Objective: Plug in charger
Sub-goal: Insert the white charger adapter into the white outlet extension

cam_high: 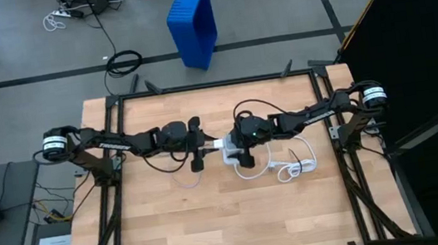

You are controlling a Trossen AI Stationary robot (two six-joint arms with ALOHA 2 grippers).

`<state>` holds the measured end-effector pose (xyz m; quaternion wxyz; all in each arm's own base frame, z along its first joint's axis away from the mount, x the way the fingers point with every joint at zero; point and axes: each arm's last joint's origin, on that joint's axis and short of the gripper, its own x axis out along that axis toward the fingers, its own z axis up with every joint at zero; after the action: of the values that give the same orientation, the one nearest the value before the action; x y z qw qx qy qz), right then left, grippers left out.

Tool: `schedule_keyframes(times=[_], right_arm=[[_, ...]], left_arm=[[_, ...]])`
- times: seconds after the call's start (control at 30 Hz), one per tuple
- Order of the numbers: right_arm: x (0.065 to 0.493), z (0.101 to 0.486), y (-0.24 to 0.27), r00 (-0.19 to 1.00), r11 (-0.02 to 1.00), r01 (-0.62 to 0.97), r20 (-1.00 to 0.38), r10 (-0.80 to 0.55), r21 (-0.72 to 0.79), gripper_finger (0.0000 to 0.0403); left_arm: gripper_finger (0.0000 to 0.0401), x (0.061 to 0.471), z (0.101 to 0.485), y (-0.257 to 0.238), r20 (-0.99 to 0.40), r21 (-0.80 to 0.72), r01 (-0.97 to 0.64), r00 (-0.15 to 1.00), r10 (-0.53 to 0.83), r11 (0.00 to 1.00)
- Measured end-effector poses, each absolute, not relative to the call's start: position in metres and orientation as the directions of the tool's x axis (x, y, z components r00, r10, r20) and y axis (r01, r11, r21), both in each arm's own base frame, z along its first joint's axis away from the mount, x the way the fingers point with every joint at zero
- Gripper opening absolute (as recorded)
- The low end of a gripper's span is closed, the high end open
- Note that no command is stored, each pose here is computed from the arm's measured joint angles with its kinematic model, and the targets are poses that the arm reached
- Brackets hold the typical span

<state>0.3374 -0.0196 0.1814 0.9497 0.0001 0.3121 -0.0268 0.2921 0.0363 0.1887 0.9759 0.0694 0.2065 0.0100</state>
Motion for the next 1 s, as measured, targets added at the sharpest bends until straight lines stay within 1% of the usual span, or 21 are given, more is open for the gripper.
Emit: schedule_keyframes(times=[0.13,0.33,0.43,0.6,0.73,0.87,1.0], right_arm=[[0.336,0.188,-0.019,0.808,0.998,0.056,-0.587,-0.049,-0.008,0.0316],[0.328,0.198,-0.017,0.800,0.998,0.055,-0.598,-0.046,-0.003,0.0340],[0.322,0.206,-0.017,0.798,0.998,0.062,-0.600,-0.046,0.006,0.0352],[0.314,0.215,-0.016,0.796,0.998,0.068,-0.604,-0.045,0.016,0.0362],[0.310,0.219,-0.016,0.793,0.998,0.063,-0.608,-0.044,0.009,0.0363],[0.309,0.218,-0.016,0.781,0.998,0.060,-0.623,-0.046,0.002,0.0357],[0.304,0.215,-0.017,0.746,0.998,0.061,-0.665,-0.046,-0.001,0.0351]], left_arm=[[0.0126,0.292,0.189,0.036,-0.399,0.140,0.008,0.916,0.049,0.990],[0.0131,0.292,0.189,0.036,-0.402,0.135,0.003,0.914,0.052,0.991],[0.0152,0.292,0.188,0.037,-0.402,0.139,-0.010,0.913,0.066,0.990],[0.0208,0.290,0.187,0.037,-0.428,0.144,-0.016,0.900,0.077,0.989],[0.0243,0.286,0.195,0.037,-0.407,0.147,-0.019,0.910,0.078,0.989],[0.0261,0.277,0.205,0.036,-0.418,0.152,-0.028,0.904,0.090,0.988],[0.0263,0.259,0.219,0.036,-0.458,0.192,-0.084,0.873,0.165,0.978]])
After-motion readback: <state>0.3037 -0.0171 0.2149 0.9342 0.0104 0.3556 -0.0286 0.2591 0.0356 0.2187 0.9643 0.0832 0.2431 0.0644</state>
